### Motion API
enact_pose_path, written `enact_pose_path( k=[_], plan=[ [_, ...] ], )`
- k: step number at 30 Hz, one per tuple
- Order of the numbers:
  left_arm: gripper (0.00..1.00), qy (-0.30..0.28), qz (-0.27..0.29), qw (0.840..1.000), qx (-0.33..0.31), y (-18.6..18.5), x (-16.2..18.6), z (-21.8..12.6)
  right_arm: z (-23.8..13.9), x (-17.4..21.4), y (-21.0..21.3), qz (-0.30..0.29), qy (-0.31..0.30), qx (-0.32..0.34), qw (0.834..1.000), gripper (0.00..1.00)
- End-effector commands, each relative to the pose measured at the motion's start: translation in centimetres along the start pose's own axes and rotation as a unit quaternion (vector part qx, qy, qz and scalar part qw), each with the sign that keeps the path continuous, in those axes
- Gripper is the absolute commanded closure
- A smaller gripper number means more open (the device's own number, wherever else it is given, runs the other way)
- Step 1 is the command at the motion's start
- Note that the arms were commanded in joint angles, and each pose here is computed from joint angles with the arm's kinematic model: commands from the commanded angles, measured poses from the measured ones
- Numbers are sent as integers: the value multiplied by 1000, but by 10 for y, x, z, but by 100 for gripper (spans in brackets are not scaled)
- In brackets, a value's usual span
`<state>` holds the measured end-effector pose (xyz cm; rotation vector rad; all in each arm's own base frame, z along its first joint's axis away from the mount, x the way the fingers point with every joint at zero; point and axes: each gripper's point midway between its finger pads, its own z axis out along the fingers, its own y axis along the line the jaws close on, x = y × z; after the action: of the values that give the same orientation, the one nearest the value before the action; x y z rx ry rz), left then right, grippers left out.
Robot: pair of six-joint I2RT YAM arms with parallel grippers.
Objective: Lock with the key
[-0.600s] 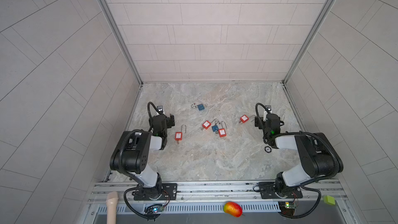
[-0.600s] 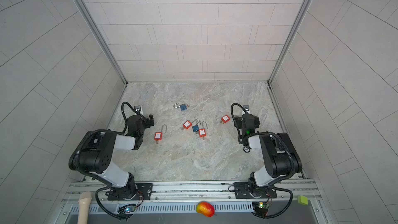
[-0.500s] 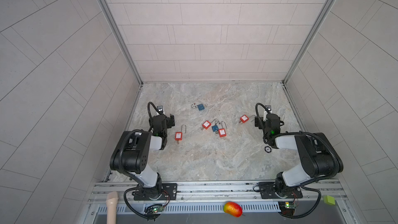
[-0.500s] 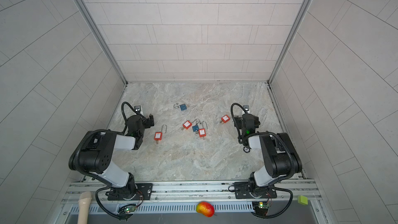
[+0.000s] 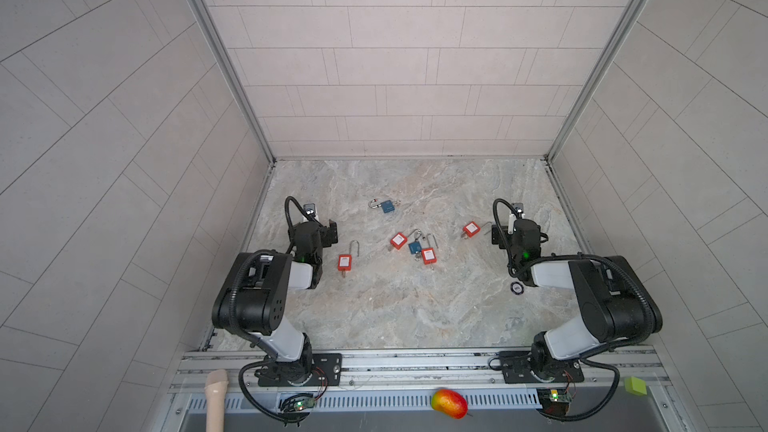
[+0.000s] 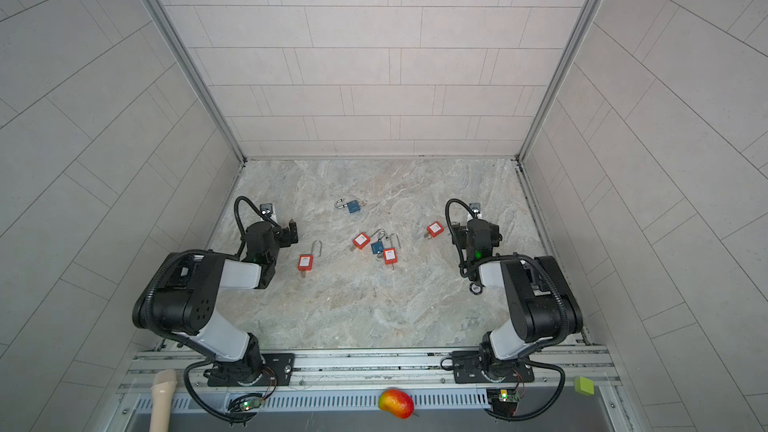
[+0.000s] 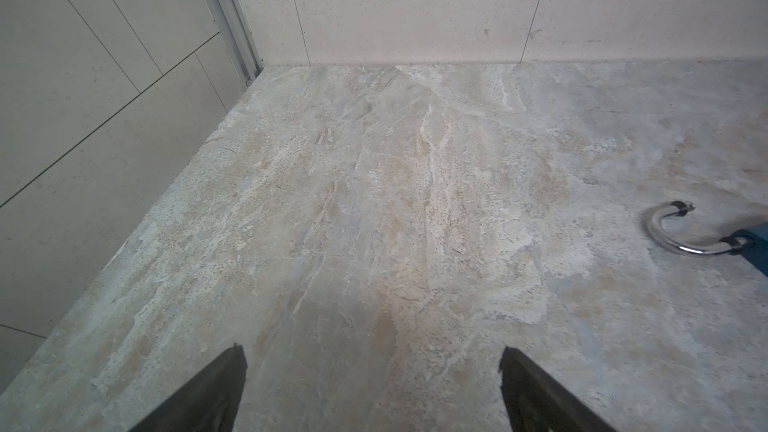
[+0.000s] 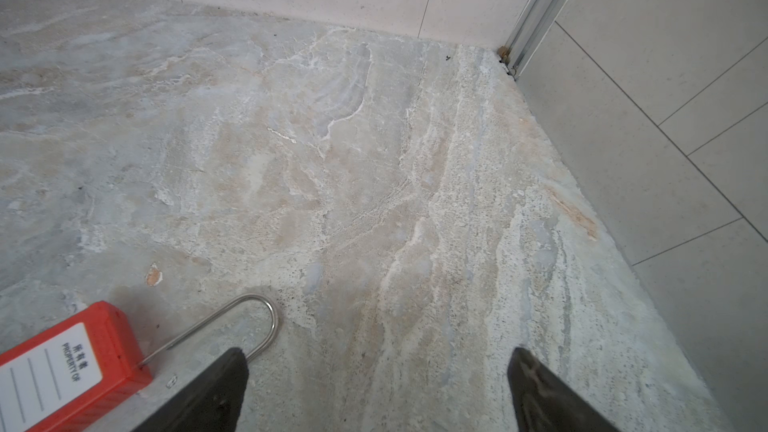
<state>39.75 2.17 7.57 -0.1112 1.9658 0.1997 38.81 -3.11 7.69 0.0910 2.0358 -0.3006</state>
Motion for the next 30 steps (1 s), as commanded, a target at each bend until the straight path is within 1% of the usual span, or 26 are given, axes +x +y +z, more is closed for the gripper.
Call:
enact_pose_path(
  k=[1, 7, 10, 15, 19, 22, 25, 28, 30],
  plan=[
    [0, -16, -6, 1000, 4, -1, -11, -2, -2, -11, -1, 12, -16, 0, 1000, 1],
    [0, -19, -8, 1000, 4, 0, -12, -3, -3, -12, -2, 14, -20, 3, 1000, 1],
    [0, -23, -7, 1000, 5, 0, -12, -4, -7, -16, -12, 25, -17, 28, 999, 1],
    [0, -47, -19, 999, -11, 8, -19, -14, -16, -27, -13, 22, -11, 25, 999, 0],
    [0, -50, -27, 998, -29, 16, -30, -24, -24, -31, -19, 33, 32, 37, 998, 2],
    [0, -52, -21, 998, -17, 14, -43, -33, -31, -36, -16, 41, 67, 32, 996, 4],
    [0, -30, -34, 999, -22, 18, -58, -42, -41, -38, -23, 86, 118, 55, 988, 8],
    [0, 2, -32, 999, -1, 13, -76, -52, -54, -36, -25, 148, 182, 80, 969, 10],
    [0, 14, -42, 999, 13, 9, -88, -61, -62, -34, -21, 190, 217, 95, 953, 12]
  ],
)
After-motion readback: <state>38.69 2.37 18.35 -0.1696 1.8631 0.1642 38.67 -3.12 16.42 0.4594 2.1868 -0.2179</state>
